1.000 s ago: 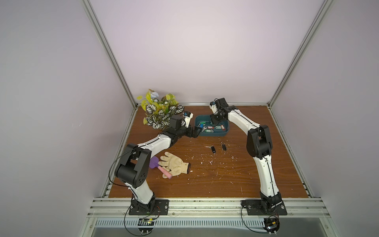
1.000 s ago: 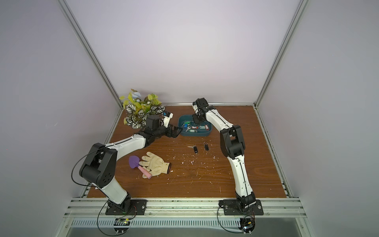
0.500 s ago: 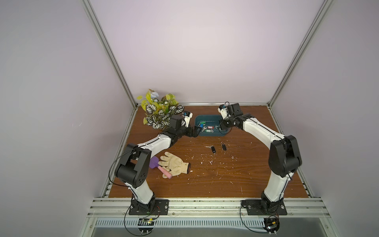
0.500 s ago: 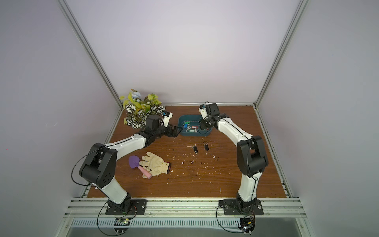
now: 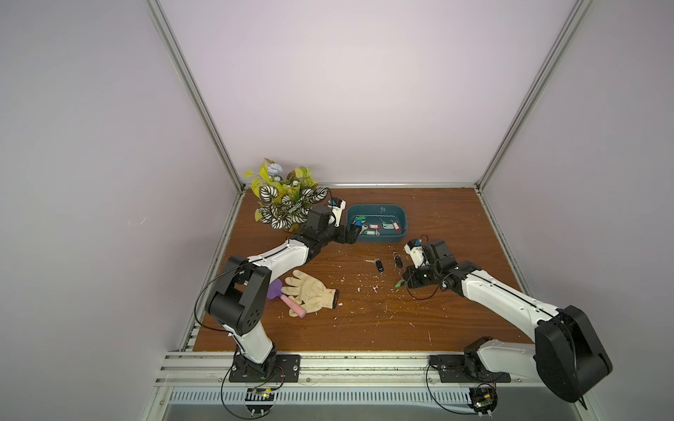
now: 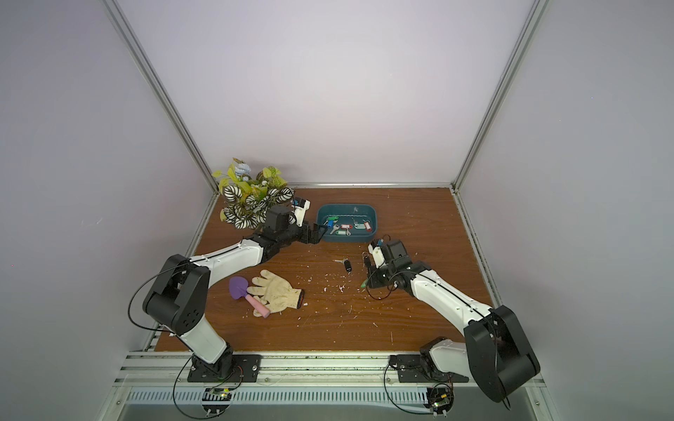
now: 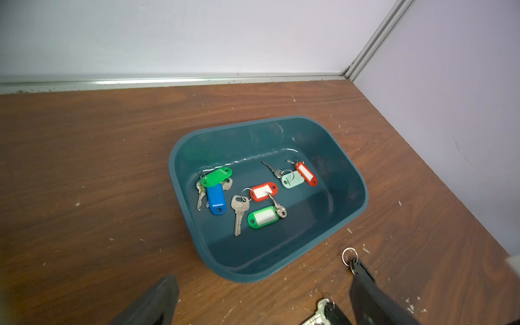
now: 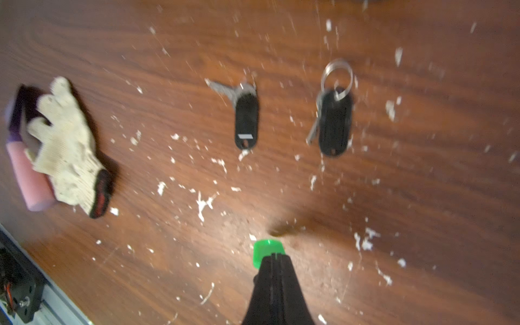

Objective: Take the keys out of the storage box
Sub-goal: Place the key at the center of the board, then pick up the key from the storage box.

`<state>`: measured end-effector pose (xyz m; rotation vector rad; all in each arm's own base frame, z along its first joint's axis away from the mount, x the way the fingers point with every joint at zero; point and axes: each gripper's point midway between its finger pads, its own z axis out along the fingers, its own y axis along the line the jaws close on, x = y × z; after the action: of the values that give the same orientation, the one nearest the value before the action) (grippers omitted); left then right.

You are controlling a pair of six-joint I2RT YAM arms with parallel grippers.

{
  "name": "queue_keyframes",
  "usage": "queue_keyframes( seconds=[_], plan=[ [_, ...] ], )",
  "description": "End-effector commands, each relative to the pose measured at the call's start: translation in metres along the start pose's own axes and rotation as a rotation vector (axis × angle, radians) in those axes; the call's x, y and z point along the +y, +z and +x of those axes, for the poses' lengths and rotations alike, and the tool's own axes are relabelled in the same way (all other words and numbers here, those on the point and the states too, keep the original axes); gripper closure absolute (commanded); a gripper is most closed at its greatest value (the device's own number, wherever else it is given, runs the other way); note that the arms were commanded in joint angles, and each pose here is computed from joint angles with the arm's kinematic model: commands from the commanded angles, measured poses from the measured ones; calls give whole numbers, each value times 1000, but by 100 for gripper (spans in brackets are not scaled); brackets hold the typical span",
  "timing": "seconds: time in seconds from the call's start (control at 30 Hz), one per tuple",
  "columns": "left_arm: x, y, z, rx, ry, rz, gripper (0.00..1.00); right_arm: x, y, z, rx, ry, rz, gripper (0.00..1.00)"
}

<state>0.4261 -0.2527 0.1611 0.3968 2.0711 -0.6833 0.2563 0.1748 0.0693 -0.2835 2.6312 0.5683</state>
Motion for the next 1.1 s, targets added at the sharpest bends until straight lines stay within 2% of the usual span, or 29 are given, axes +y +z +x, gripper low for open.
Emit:
queue_keyframes(
  seconds=[0.0, 0.07, 0.17, 0.33, 0.43, 0.53, 0.7, 0.83, 1.0, 1.07],
  plan=[
    [-3, 0, -15, -22, 3, -33, 1, 11, 5, -7, -28, 26, -58, 100],
    [-1, 2, -14, -11, 1, -45, 1, 5, 11, -1, -5, 30, -33, 99],
    [2, 8, -11, 10, -3, -60, 1, -6, 15, 3, 5, 32, 24, 93],
    [10, 22, -7, 55, -10, -101, 1, -13, 14, -7, -23, 22, 76, 64],
    [15, 33, -2, 93, -3, -140, 1, -16, 5, -24, -60, -4, 122, 53],
    [20, 44, 5, 132, 15, -204, 1, -11, -15, -55, -152, -46, 150, 43],
    [24, 72, 3, 200, 68, -305, 1, 1, -44, -109, -332, -96, 143, 36],
    [29, 99, 2, 271, 101, -368, 0, -2, -47, -132, -385, -84, 117, 37],
    [39, 125, 0, 314, 119, -417, 15, -16, -42, -146, -402, -50, 88, 39],
    [45, 134, 3, 326, 121, -435, 20, -25, -41, -151, -404, -39, 98, 35]
  ],
)
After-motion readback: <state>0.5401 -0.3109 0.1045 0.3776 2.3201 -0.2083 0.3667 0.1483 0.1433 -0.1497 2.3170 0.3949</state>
